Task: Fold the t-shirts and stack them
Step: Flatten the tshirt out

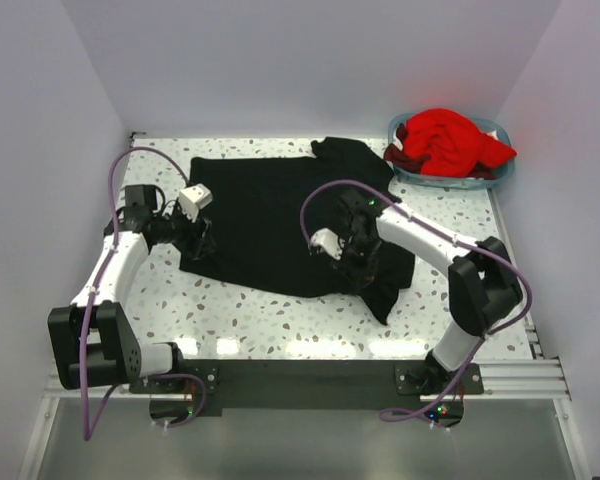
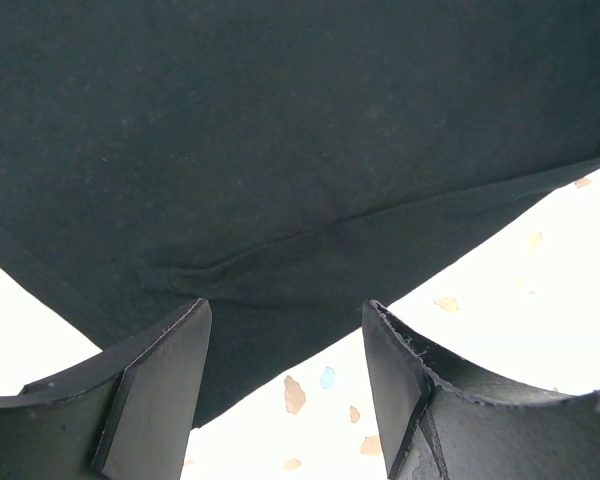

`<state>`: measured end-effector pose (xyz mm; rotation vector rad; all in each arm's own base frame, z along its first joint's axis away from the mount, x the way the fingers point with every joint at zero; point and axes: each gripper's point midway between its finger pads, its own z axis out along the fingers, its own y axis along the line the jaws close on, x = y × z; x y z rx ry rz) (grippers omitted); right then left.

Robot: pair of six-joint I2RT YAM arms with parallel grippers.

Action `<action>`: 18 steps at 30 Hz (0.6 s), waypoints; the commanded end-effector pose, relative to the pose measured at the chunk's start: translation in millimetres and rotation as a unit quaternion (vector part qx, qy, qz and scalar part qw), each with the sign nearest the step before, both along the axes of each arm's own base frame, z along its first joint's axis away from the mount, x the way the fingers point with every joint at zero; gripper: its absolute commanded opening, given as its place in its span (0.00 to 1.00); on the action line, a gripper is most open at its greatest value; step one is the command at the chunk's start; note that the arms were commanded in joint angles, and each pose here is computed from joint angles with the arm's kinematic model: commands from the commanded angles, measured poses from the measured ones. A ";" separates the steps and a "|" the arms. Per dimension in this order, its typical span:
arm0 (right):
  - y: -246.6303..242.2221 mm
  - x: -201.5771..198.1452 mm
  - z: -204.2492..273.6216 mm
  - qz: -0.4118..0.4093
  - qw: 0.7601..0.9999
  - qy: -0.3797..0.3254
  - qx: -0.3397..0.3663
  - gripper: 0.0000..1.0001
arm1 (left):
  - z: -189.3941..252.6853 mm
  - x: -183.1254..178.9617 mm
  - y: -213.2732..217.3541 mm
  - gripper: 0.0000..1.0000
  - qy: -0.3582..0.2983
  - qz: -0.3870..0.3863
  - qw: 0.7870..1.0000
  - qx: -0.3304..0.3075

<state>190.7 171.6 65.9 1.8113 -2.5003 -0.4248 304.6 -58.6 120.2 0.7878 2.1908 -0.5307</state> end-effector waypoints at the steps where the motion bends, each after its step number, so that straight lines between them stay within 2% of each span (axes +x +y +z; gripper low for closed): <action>1: 7.6 10.7 36.5 0.005 0.996 0.051 0.071 0.00 | 15.0 6.6 0.0 0.67 -0.018 -0.011 1.000 -0.005; 2: 2.8 10.2 30.1 0.005 0.995 0.084 0.058 0.00 | 12.7 7.2 -0.7 0.67 -0.013 -0.012 1.000 -0.008; 4: -1.9 38.8 26.1 -0.009 0.995 0.081 0.058 0.00 | 12.6 10.0 -1.5 0.67 -0.008 -0.010 1.000 -0.013; 5: -4.9 50.4 8.7 -0.023 0.993 0.102 0.046 0.03 | 8.8 11.9 -1.0 0.67 0.002 -0.007 1.000 -0.016; 6: -15.3 69.9 4.6 -0.056 0.992 0.098 0.047 0.18 | 8.3 13.7 -1.2 0.67 0.004 -0.005 1.000 -0.017; 10: -41.0 153.8 3.2 -0.149 0.988 0.022 0.031 0.35 | 6.1 17.8 1.8 0.67 0.009 0.004 1.000 -0.012; 11: -47.9 160.3 7.4 -0.159 0.987 0.013 0.026 0.38 | 5.0 18.6 3.4 0.67 0.008 0.004 1.000 -0.007; 13: -56.1 164.2 22.7 -0.175 0.984 -0.009 0.030 0.52 | -0.3 17.4 6.1 0.67 0.011 0.006 1.000 0.002; 15: -57.0 149.5 37.1 -0.178 0.983 -0.011 0.038 0.57 | -5.9 16.5 7.9 0.67 0.019 0.005 1.000 0.007; 18: -49.5 121.9 51.1 -0.185 0.980 0.019 0.065 0.57 | -12.3 16.8 9.6 0.67 0.031 0.008 0.999 0.010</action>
